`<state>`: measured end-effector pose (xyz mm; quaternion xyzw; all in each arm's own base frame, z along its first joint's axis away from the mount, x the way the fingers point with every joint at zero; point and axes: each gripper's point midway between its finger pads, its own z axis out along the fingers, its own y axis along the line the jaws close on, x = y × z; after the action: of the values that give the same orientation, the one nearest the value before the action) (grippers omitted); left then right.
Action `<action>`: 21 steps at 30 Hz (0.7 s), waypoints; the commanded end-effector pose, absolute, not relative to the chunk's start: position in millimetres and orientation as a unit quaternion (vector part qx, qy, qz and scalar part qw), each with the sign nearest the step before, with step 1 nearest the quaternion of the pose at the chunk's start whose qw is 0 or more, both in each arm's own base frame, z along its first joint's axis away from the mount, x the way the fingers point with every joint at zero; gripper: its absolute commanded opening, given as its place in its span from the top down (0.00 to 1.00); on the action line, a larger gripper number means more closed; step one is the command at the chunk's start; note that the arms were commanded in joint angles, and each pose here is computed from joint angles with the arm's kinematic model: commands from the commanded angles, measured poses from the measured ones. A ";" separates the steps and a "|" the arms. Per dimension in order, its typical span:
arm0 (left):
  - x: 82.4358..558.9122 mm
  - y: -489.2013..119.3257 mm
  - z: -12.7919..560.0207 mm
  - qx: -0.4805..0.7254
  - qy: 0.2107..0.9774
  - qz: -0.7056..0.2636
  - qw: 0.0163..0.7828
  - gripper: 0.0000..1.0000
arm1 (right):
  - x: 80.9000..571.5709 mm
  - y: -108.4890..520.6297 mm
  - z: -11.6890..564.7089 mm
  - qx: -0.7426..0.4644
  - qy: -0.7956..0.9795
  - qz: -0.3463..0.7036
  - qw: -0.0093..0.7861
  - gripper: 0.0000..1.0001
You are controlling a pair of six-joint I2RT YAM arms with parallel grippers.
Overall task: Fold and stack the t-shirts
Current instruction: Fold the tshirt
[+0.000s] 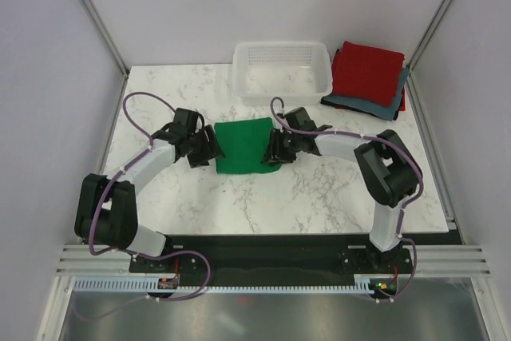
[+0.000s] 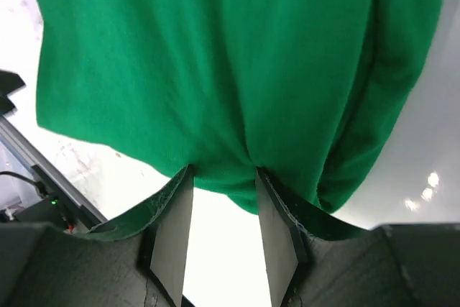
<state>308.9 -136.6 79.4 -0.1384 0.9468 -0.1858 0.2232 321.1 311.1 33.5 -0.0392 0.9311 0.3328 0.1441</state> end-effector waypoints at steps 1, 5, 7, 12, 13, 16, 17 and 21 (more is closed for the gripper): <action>322.2 -141.9 89.1 -0.143 0.932 -0.210 0.258 0.33 | 279.1 268.2 -8.2 -0.033 0.956 0.266 0.117 0.51; 319.8 -147.1 105.0 -0.137 0.926 -0.219 0.275 0.35 | 265.6 261.0 18.5 -0.042 0.952 0.275 0.126 0.50; 314.6 -154.1 120.8 -0.130 0.924 -0.222 0.283 0.35 | 264.2 259.6 39.6 -0.047 0.952 0.274 0.130 0.48; 305.5 -177.1 170.1 -0.111 0.906 -0.250 0.322 0.37 | 279.4 278.6 129.2 -0.068 0.925 0.324 0.188 0.43; 303.8 -182.3 174.5 -0.109 0.905 -0.258 0.321 0.37 | 280.8 281.8 137.9 -0.067 0.920 0.333 0.192 0.43; 291.5 -207.2 170.3 -0.103 0.907 -0.277 0.301 0.39 | 285.3 287.3 149.4 -0.072 0.914 0.345 0.200 0.41; 291.5 -217.2 169.2 -0.097 0.903 -0.288 0.303 0.39 | 285.7 287.5 143.9 -0.071 0.917 0.342 0.195 0.41; 276.3 -250.6 118.5 -0.090 0.910 -0.316 0.252 0.39 | 279.6 293.1 110.1 -0.077 0.915 0.358 0.171 0.41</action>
<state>282.5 -229.7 154.1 -0.0660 0.9092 -0.2926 0.2888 289.7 290.1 137.1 -0.0687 0.9124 0.3499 0.2008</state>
